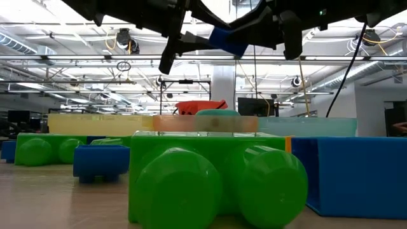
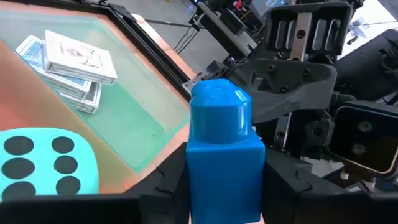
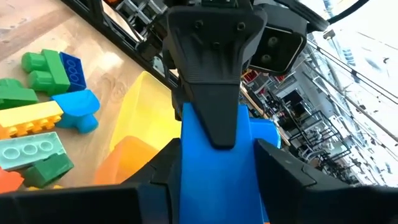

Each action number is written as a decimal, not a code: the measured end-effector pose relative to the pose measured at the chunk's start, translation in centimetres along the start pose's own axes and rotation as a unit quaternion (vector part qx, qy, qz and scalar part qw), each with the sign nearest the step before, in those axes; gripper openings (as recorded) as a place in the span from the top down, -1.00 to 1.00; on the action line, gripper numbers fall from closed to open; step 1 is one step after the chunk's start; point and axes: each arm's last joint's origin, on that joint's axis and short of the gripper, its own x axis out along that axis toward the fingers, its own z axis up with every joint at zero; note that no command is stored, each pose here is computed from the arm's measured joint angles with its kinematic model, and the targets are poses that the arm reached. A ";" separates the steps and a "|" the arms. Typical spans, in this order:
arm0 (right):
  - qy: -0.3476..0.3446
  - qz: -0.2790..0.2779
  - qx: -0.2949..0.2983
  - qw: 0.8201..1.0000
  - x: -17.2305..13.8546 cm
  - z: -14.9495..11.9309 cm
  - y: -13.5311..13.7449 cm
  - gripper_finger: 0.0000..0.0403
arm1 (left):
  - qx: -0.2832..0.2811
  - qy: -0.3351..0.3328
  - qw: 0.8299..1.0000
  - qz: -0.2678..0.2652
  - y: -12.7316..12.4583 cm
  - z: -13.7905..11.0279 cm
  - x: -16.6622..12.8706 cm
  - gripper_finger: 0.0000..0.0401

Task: Pick & Place Toys
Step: Put the blue game piece into the yellow bin

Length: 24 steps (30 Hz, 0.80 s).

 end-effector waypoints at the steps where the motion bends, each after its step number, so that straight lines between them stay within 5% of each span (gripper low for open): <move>1: 0.001 0.001 0.001 1.000 0.0 0.0 0.0 0.31 | 0.003 0.001 1.000 0.000 0.0 0.0 0.0 0.33; 5: 0.000 0.003 0.051 0.999 -0.1 0.1 0.2 0.20 | 0.031 0.002 1.000 0.000 0.1 0.0 0.0 0.33; 12: 0.054 -0.071 0.134 0.987 -2.7 1.5 -0.2 -0.05 | 0.057 -0.019 0.998 0.020 0.0 1.2 -0.7 0.33; 17: 0.033 0.014 0.203 0.978 -5.6 2.4 -1.0 -0.15 | 0.075 -0.033 0.996 0.042 -0.5 2.8 -2.2 0.33; 24: 0.018 0.153 0.292 0.944 -8.4 2.5 -2.1 -0.14 | 0.127 -0.077 0.987 0.066 -1.8 4.8 -4.7 0.33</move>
